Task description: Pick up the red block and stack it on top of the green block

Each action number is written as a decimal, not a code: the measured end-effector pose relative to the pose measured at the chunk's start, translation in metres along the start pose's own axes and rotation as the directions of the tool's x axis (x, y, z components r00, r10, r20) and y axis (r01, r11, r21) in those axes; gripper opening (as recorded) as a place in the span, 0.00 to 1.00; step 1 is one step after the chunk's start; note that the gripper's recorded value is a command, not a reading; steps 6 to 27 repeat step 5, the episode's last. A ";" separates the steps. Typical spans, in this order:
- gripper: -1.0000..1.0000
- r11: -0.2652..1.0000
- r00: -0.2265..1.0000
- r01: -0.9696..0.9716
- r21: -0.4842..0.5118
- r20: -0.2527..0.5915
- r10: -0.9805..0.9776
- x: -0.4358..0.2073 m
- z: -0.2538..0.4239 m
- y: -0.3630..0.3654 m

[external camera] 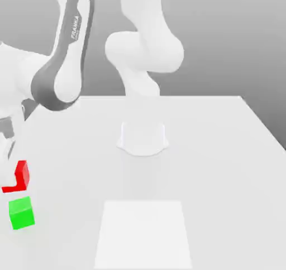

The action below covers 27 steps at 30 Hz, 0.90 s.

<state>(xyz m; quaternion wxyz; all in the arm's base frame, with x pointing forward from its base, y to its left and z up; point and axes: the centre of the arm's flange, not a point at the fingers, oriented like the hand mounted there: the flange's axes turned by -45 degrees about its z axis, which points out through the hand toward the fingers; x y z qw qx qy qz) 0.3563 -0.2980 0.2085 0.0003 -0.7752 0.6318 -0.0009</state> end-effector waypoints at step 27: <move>1.00 1.000 1.000 -0.001 -0.001 0.000 0.001 0.000 0.022 0.001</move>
